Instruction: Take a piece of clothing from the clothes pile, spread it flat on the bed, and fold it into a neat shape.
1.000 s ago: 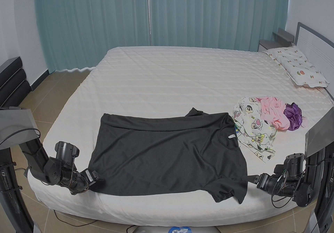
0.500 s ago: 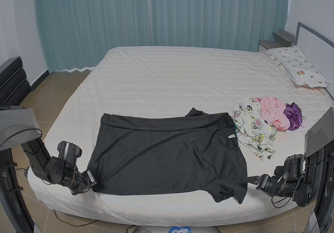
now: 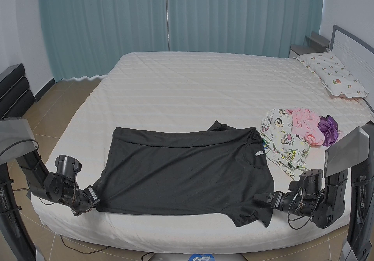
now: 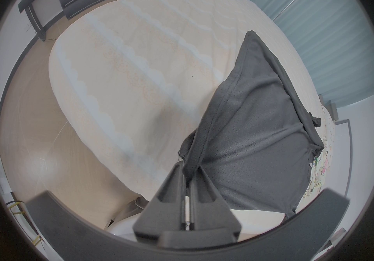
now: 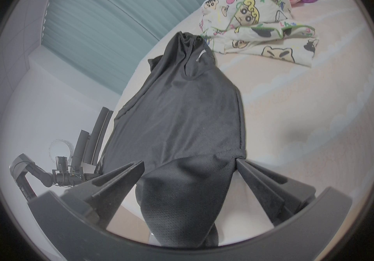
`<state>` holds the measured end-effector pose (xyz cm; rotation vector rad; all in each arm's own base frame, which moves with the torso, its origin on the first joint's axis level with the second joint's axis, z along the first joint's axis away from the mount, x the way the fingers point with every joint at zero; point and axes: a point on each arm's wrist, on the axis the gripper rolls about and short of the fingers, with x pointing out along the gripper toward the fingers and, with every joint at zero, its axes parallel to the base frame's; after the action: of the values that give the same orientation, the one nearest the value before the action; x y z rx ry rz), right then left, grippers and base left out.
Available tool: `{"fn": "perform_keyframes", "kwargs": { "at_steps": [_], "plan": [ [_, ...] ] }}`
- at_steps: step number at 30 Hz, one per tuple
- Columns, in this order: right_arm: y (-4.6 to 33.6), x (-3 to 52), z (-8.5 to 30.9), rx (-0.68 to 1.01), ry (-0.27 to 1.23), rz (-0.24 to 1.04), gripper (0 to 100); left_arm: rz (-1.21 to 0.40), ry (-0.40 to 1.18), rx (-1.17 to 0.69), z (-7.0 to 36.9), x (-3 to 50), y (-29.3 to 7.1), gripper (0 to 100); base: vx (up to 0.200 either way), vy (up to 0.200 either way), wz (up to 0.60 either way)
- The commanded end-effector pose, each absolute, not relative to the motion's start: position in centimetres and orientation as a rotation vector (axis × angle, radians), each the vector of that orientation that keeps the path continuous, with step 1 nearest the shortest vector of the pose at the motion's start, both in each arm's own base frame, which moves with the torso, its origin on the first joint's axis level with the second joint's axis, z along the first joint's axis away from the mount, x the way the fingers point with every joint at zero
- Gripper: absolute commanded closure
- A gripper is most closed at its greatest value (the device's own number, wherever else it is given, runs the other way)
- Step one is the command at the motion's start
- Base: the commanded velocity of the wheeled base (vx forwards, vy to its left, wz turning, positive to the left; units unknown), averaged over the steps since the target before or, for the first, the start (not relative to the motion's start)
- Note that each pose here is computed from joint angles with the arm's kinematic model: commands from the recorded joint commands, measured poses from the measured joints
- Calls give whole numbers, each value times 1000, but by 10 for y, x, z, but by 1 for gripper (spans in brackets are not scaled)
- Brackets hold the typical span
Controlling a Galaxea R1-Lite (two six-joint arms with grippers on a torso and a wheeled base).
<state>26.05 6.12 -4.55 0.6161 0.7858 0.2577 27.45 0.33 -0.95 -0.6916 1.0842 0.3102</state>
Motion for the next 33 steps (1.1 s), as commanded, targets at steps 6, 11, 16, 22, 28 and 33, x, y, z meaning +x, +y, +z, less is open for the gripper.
{"fn": "perform_keyframes", "kwargs": {
  "at_steps": [6,11,16,22,28,33],
  "plan": [
    [61,261,-52,617,796,253,100,306,1092,-704,-9,272,4,100,0,0,0],
    [59,251,-38,627,774,274,100,307,1107,-702,-8,263,4,100,0,0,0],
    [46,251,-28,646,730,247,100,286,1101,-715,-1,257,4,100,0,0,0],
    [30,239,-7,699,721,327,100,274,1140,-687,2,248,4,100,0,0,0],
    [19,247,-10,715,691,300,100,250,1178,-657,8,244,3,100,0,0,0],
    [21,268,-24,718,675,302,100,238,1169,-675,7,251,4,100,0,0,0]
  ]
}}
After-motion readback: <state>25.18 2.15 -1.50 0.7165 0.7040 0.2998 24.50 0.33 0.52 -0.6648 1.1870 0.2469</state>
